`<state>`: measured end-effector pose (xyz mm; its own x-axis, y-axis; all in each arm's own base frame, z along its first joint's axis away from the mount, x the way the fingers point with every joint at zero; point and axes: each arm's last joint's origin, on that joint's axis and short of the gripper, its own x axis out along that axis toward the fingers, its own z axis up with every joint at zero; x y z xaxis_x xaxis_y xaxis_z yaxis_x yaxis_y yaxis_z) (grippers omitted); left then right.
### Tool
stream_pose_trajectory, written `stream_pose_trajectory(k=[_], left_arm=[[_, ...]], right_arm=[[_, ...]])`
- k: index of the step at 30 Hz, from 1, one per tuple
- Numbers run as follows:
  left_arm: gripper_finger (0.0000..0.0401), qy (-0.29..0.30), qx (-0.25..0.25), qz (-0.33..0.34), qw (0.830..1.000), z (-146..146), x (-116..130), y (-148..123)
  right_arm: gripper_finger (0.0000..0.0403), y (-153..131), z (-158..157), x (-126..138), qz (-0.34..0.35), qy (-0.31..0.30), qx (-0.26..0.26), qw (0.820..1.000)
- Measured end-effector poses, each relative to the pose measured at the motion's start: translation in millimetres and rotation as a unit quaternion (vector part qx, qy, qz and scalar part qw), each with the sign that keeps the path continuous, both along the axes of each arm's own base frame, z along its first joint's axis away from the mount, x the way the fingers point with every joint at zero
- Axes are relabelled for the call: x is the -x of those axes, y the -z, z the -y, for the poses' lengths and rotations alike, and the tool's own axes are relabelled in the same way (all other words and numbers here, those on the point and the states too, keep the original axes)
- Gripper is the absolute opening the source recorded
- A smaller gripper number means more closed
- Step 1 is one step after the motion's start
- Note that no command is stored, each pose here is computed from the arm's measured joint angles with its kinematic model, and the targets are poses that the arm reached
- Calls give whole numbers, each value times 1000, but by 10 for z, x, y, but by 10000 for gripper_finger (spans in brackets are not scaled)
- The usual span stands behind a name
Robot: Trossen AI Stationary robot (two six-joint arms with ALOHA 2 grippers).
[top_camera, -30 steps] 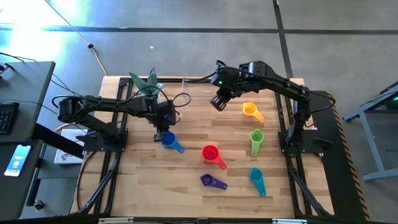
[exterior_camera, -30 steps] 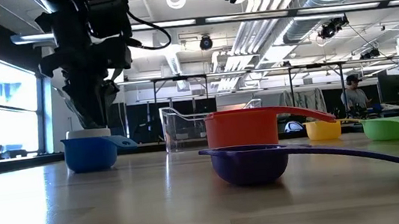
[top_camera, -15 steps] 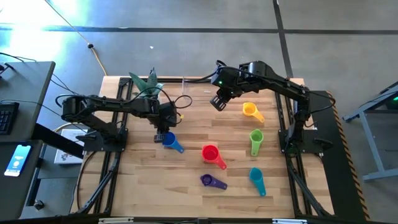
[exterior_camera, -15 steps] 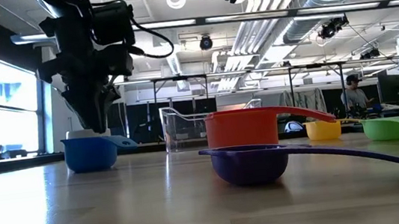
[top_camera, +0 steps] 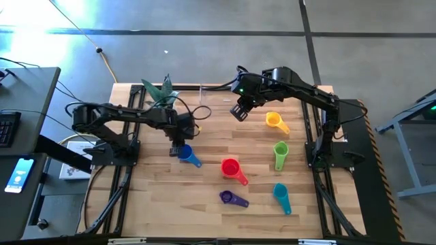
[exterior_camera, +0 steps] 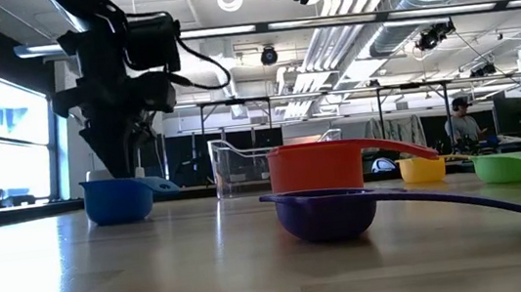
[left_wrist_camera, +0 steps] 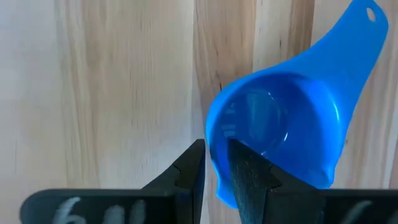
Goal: Nest measuring cups in basket
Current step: Stack the blue measuring cup on top of the red measuring cup
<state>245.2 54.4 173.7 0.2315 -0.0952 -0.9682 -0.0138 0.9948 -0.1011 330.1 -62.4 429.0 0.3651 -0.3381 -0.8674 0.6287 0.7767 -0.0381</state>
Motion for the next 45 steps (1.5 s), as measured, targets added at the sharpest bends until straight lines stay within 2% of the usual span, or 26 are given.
stream_pose_trajectory(k=[9, 17, 26, 34, 41, 45], left_arm=[[58, 0, 0, -1, 1000, -6, -24, 35], [7, 21, -5, 2, 1000, -6, -26, 34], [3, -6, 0, 4, 1000, -16, -46, 1], [1, -69, 6, 53, 996, -59, -242, -293], [1, -127, 24, 109, 986, -13, -443, -654], [1, -145, 37, 147, 978, 68, -551, -846]], right_arm=[[87, 0, 0, 0, 0, 0, 0, 1000], [87, 0, 0, 0, 2, 5, -3, 1000], [87, 4, -19, -5, 19, 24, -48, 998], [87, 6, -135, -25, 33, 46, -80, 995], [87, 5, -508, -59, 45, 44, -101, 993], [87, 2, -744, -57, 56, 56, -94, 992]])
